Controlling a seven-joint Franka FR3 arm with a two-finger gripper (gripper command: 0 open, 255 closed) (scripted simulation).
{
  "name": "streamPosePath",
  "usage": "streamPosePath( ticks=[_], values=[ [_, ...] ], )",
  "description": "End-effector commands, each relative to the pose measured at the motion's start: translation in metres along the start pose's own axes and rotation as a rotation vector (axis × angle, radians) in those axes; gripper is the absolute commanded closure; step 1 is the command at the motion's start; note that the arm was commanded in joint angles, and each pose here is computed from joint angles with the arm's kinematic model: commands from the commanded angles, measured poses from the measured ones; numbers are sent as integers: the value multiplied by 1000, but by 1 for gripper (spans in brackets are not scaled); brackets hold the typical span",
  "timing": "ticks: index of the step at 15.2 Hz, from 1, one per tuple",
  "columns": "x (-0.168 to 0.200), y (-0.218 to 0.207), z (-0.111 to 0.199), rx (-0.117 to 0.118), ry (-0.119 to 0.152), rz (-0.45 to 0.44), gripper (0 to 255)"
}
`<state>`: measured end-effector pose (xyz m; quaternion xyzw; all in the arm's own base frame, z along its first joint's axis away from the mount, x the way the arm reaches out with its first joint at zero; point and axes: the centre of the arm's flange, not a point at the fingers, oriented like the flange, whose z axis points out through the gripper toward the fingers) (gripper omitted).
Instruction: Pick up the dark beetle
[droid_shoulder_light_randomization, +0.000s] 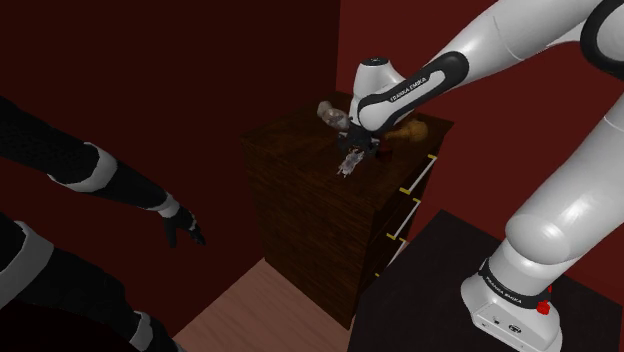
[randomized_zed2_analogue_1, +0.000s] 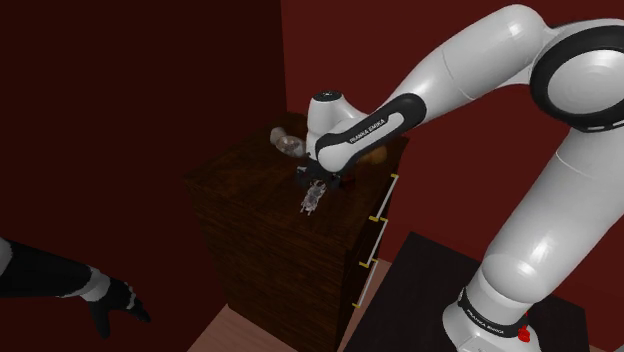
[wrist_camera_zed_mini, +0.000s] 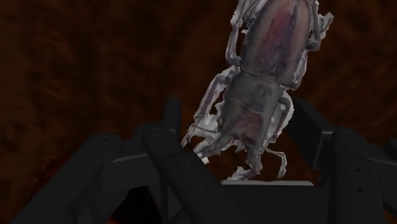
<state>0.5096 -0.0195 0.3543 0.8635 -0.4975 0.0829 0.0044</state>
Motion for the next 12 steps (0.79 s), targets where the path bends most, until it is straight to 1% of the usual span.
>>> streamPosePath(
  ticks=[1, 10, 12],
  values=[
    [2, -1, -11, 0, 0, 0, 255],
    [9, -5, -57, 0, 0, 0, 255],
    [9, -5, -58, 0, 0, 0, 255]
  ],
)
